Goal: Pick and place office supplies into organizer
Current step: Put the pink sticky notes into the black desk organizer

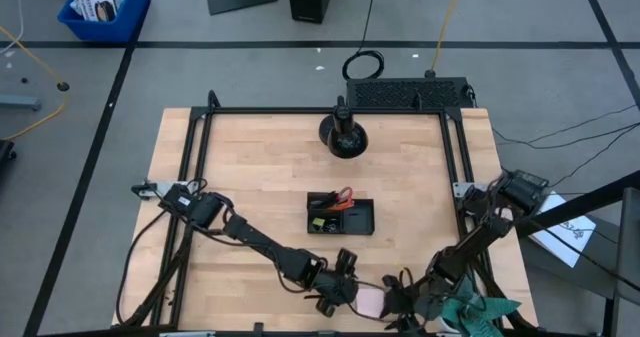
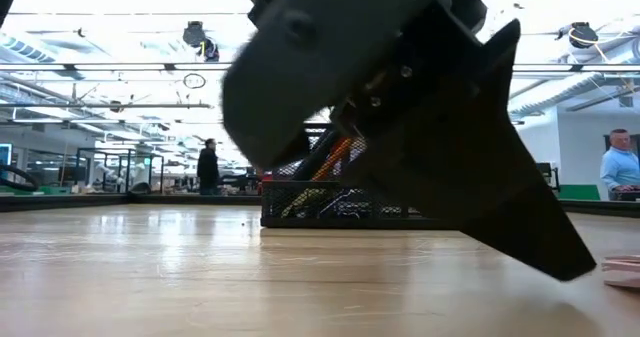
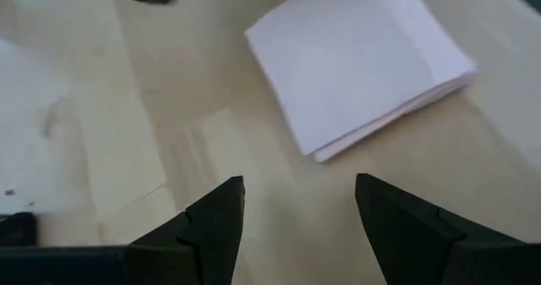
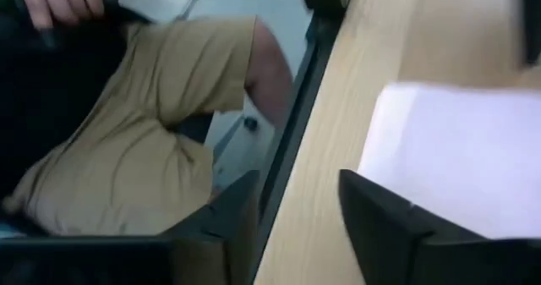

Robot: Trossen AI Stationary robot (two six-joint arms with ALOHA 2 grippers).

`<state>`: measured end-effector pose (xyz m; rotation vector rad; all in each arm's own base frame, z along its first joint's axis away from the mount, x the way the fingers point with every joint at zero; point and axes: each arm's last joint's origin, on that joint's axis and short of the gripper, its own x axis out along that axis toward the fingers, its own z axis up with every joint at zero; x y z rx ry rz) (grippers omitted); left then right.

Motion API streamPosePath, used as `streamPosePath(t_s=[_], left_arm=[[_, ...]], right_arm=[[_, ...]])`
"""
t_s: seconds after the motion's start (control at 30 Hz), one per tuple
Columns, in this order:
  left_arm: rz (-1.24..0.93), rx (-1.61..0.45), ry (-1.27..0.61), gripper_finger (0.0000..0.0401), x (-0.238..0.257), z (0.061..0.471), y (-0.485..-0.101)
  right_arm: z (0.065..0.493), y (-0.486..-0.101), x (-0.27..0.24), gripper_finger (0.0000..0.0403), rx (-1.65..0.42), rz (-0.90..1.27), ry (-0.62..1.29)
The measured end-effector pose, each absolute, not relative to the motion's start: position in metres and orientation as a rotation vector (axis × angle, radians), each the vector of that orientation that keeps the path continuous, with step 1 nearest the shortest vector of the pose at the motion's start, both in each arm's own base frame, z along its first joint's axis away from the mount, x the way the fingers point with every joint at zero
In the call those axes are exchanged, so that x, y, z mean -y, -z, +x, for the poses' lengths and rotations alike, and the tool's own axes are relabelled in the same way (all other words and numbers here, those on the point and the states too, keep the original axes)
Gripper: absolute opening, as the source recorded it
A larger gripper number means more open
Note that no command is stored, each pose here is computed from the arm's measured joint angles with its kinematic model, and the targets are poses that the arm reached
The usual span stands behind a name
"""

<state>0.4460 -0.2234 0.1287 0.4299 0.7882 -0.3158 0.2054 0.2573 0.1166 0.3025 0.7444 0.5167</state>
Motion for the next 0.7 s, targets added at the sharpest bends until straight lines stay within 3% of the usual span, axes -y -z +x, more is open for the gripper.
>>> streamPosePath(t_s=[0.3, 0.7], left_arm=[[0.419, -0.788, 0.276, 0.0232, 0.222, 0.447, -0.129], [0.395, -0.783, 0.282, 0.0232, 0.230, 0.442, -0.133]], right_arm=[[0.209, -0.105, -0.256, 0.0007, -0.788, 0.279, -0.571], [0.232, -0.099, -0.228, 0.0016, -0.832, 0.251, -0.423]])
